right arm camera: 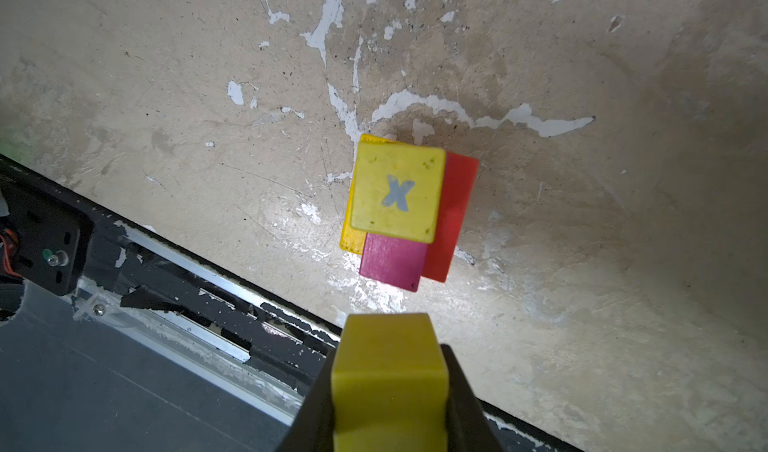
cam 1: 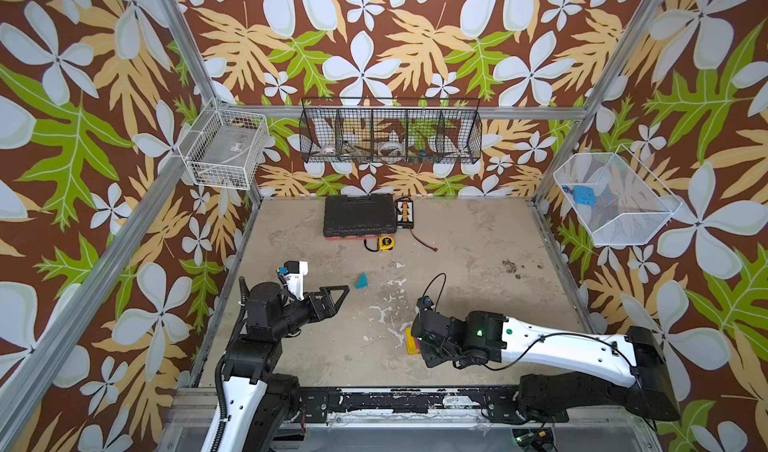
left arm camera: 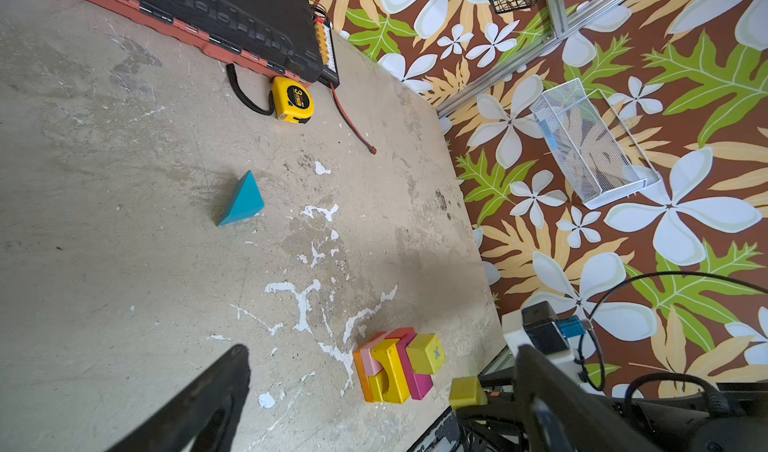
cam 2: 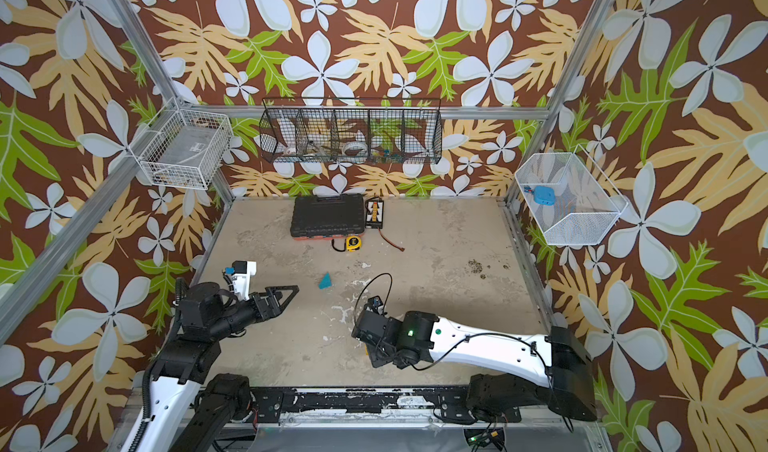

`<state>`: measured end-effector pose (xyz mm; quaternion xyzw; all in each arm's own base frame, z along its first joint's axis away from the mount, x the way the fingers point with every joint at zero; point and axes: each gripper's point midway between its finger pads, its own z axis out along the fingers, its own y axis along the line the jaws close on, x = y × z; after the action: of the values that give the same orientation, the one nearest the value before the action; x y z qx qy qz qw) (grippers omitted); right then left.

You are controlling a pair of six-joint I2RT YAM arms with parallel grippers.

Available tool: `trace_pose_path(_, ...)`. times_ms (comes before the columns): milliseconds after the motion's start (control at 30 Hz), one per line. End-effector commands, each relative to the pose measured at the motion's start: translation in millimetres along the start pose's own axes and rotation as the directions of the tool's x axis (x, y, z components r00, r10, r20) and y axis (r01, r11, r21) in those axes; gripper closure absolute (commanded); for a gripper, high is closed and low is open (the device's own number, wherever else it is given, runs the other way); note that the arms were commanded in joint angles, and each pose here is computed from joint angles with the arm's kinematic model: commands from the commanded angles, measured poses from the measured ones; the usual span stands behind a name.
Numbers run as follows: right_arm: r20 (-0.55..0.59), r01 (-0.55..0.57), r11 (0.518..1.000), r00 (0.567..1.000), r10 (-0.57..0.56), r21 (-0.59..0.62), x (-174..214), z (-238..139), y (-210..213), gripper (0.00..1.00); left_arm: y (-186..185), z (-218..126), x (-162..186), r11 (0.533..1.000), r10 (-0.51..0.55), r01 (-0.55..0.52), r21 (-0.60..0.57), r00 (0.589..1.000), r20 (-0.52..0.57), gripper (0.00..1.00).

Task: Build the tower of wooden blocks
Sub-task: 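Lower the plain yellow cube beside the yellow X cube with the right gripper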

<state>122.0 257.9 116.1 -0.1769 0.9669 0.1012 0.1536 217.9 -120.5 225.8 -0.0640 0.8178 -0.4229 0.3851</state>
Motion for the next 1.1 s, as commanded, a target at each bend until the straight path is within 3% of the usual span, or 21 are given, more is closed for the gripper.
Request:
trace_pose_path(0,0.010,-0.008,1.000,1.000,0.008,0.024,-6,5,2,0.74,-5,-1,-1,1.000,0.023,-0.023,0.019,1.000,0.000,0.00)
trace_pose_path(333,0.009,0.003,0.995,1.000,-0.004,0.098,-13,13,0,0.73,-5,-1,-1,0.999,0.026,-0.026,0.019,1.000,-0.006,0.00)
trace_pose_path(1067,0.001,0.007,0.990,1.000,-0.007,0.144,-15,23,-3,0.65,-5,-1,-1,1.000,0.025,-0.025,0.014,1.000,-0.004,0.00)
